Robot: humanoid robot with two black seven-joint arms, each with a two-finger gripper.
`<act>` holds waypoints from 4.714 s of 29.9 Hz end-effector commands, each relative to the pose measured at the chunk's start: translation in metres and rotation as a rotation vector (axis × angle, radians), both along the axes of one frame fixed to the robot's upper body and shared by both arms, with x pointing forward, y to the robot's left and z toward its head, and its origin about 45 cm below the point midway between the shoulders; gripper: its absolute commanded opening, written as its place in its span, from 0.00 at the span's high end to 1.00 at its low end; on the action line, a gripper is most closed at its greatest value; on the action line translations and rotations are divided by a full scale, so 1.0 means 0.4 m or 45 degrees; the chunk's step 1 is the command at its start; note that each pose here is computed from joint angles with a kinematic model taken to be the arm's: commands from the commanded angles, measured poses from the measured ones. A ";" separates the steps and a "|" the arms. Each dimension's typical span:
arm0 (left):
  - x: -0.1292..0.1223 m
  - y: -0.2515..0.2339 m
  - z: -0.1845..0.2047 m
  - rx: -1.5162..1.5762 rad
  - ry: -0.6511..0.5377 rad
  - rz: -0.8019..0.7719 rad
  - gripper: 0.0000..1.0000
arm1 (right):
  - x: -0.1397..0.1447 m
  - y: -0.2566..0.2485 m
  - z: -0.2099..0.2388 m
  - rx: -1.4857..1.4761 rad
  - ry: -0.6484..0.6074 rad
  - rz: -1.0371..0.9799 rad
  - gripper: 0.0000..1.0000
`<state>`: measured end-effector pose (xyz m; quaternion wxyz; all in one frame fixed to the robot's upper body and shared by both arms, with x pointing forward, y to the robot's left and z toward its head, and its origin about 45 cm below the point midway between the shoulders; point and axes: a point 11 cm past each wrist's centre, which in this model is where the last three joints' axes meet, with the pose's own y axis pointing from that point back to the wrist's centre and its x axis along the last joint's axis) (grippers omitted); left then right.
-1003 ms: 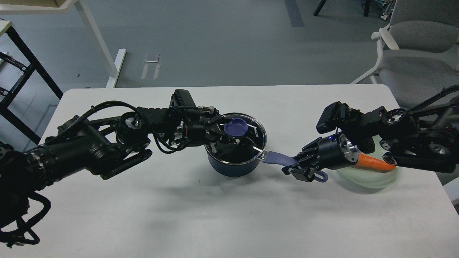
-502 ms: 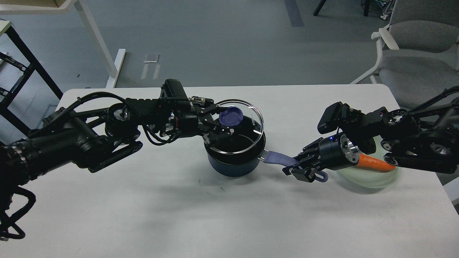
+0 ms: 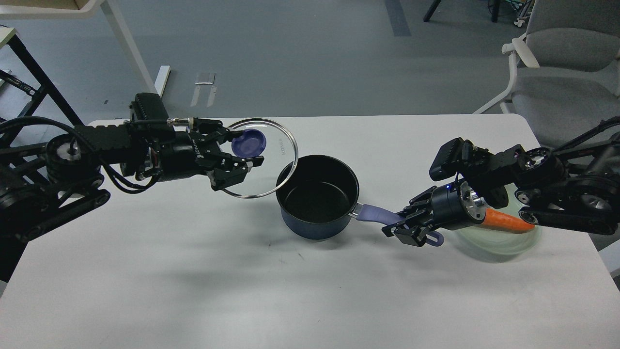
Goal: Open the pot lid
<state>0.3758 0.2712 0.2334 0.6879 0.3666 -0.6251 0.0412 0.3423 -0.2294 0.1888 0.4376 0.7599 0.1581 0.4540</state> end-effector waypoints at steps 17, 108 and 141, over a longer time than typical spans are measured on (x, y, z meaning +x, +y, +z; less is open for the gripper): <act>-0.195 0.313 -0.219 0.096 0.086 0.285 0.64 | 0.000 -0.005 0.001 0.000 -0.001 -0.006 0.63; 0.085 0.218 0.123 -2.116 1.196 1.062 0.01 | 0.127 -0.228 0.354 1.499 0.247 -1.438 0.03; -0.044 0.179 -0.121 -2.385 1.534 1.159 0.01 | 0.093 -0.302 0.071 2.087 1.044 -1.851 0.00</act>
